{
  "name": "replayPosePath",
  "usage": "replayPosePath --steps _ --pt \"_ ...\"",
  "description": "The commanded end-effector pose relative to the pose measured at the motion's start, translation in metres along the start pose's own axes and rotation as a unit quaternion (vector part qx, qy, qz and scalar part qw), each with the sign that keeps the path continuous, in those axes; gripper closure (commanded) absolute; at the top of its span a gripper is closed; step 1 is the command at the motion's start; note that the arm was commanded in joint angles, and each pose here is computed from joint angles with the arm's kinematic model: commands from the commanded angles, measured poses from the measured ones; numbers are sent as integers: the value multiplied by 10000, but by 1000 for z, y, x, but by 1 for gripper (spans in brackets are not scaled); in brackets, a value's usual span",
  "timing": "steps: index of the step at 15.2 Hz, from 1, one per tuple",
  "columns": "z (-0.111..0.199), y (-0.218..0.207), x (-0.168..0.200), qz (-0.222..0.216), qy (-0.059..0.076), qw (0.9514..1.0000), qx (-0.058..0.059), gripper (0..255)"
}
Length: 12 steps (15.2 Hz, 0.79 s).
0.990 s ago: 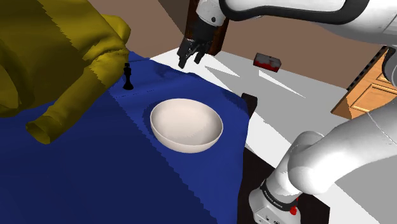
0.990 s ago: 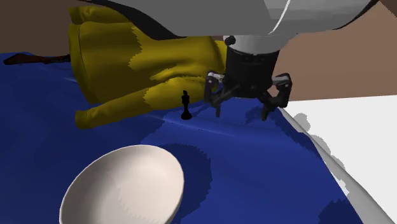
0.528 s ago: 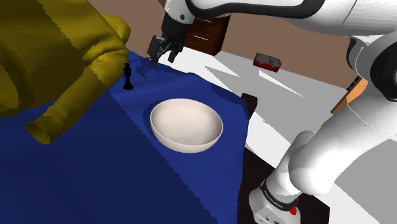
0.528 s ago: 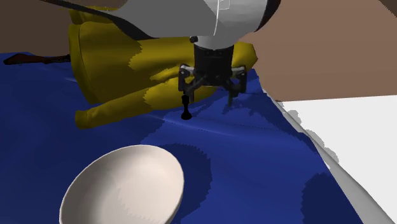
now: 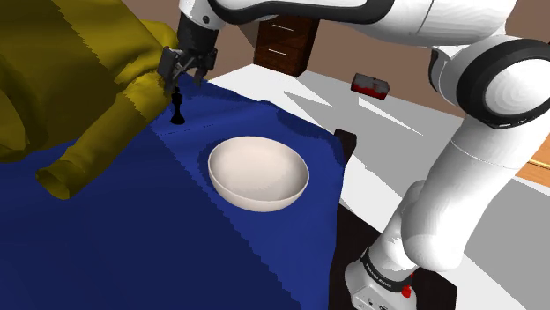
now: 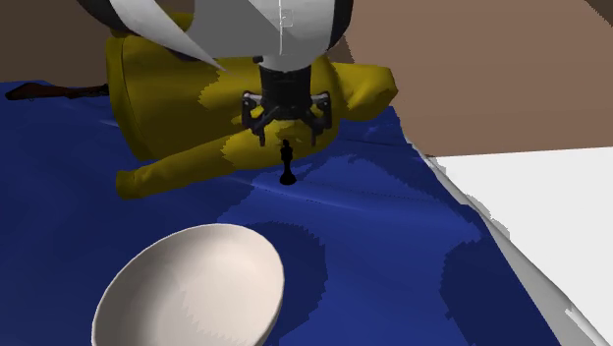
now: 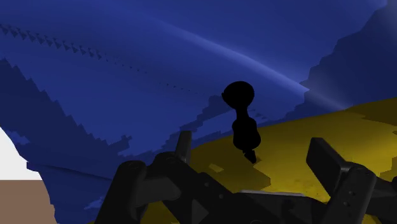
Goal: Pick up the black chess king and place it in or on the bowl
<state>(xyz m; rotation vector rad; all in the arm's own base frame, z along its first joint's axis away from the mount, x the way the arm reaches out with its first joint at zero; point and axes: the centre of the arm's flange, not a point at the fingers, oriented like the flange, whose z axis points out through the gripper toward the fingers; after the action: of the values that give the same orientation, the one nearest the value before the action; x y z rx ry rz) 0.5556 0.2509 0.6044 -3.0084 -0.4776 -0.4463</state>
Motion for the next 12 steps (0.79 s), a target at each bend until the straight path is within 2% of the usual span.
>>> replayPosePath --steps 1,7,12 --pt "7 -3 5 -32 9 10000 16 0" --pt "41 -4 5 -32 9 10000 16 0" --pt "41 -4 5 -32 9 10000 16 0"
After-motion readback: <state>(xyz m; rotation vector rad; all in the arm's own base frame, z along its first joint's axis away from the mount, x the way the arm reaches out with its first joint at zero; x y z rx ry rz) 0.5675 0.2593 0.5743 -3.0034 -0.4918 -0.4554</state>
